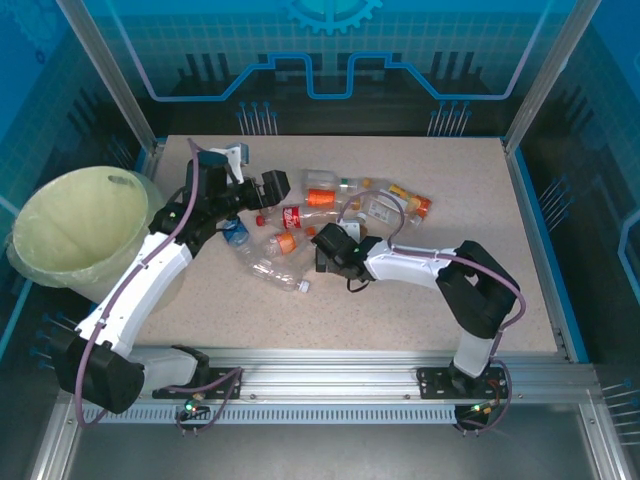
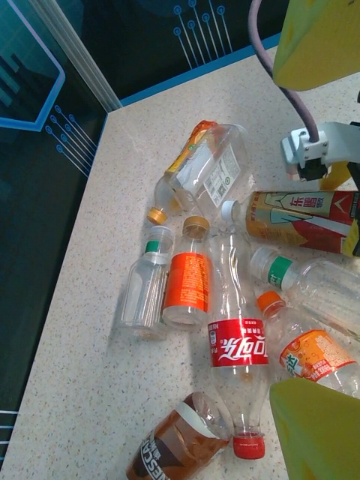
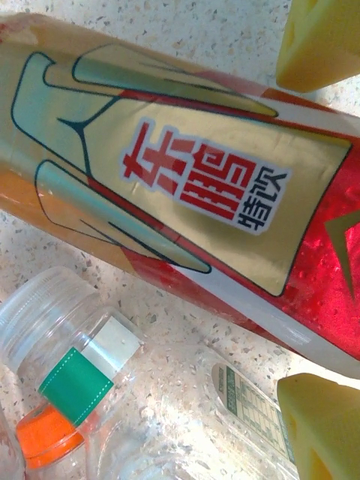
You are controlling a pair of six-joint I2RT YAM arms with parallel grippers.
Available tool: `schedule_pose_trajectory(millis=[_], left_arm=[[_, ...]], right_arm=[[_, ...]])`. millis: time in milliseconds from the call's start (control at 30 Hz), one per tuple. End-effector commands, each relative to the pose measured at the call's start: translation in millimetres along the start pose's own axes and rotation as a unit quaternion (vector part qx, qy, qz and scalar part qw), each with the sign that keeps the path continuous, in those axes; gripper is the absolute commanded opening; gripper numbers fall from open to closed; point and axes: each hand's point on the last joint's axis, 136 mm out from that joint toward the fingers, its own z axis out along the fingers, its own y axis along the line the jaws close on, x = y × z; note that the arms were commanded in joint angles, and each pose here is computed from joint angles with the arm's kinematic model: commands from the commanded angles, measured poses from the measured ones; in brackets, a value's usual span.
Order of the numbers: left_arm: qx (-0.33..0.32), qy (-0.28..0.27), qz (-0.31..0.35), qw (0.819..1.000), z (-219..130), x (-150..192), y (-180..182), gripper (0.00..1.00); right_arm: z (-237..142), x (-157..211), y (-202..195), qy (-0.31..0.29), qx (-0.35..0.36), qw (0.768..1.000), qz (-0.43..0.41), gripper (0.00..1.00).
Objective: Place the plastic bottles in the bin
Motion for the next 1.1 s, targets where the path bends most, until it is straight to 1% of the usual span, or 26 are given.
schedule_pose_trajectory(millis=[0, 133, 200, 333, 567, 733, 800, 900, 1000, 1067], left_arm=[[0.017, 0.004, 0.005, 1.000, -1.0, 3.6, -8.9, 0.99], [0.021, 0.011, -0.001, 1.000, 0.7, 7.7, -11.5, 0.99], [0.025, 0.014, -0.001, 1.000, 1.7, 9.7, -14.2, 0.99], [0.030, 0.025, -0.002, 0.999, 5.2, 15.5, -18.3, 0.99], [0.037, 0.048, -0.009, 0.998, 15.1, 26.6, -21.2, 0.99], [0.041, 0.055, -0.009, 0.998, 17.9, 30.4, -24.0, 0.99], [0.043, 0.058, -0.007, 0.997, 19.3, 32.1, -25.2, 0.99], [0.047, 0.066, -0.007, 0.997, 22.1, 35.6, -26.2, 0.99], [0.050, 0.074, -0.006, 0.996, 25.1, 38.2, -27.6, 0.99], [0.050, 0.080, -0.009, 0.996, 27.3, 40.7, -27.7, 0.99]], right_arm=[[4.8, 9.2, -6.7, 0.007, 0.025, 1.000, -0.012, 0.97], [11.1, 19.0, -11.2, 0.010, 0.023, 1.000, 0.000, 0.97], [9.8, 21.2, -13.7, 0.007, 0.026, 1.000, 0.002, 0.94], [5.3, 23.9, -23.1, -0.002, 0.038, 0.999, 0.010, 0.81], [-4.8, 22.0, -33.7, -0.019, 0.039, 0.999, 0.000, 0.69], [-17.8, 13.5, -37.0, -0.040, 0.031, 0.998, -0.024, 0.55], [-24.3, 9.9, -34.8, -0.046, 0.022, 0.998, -0.039, 0.51], [-37.2, 5.8, -25.0, -0.055, -0.013, 0.997, -0.060, 0.45], [-54.0, -1.2, -17.6, -0.071, -0.045, 0.994, -0.071, 0.42], [-69.4, -12.0, -11.5, -0.092, -0.071, 0.991, -0.069, 0.40]])
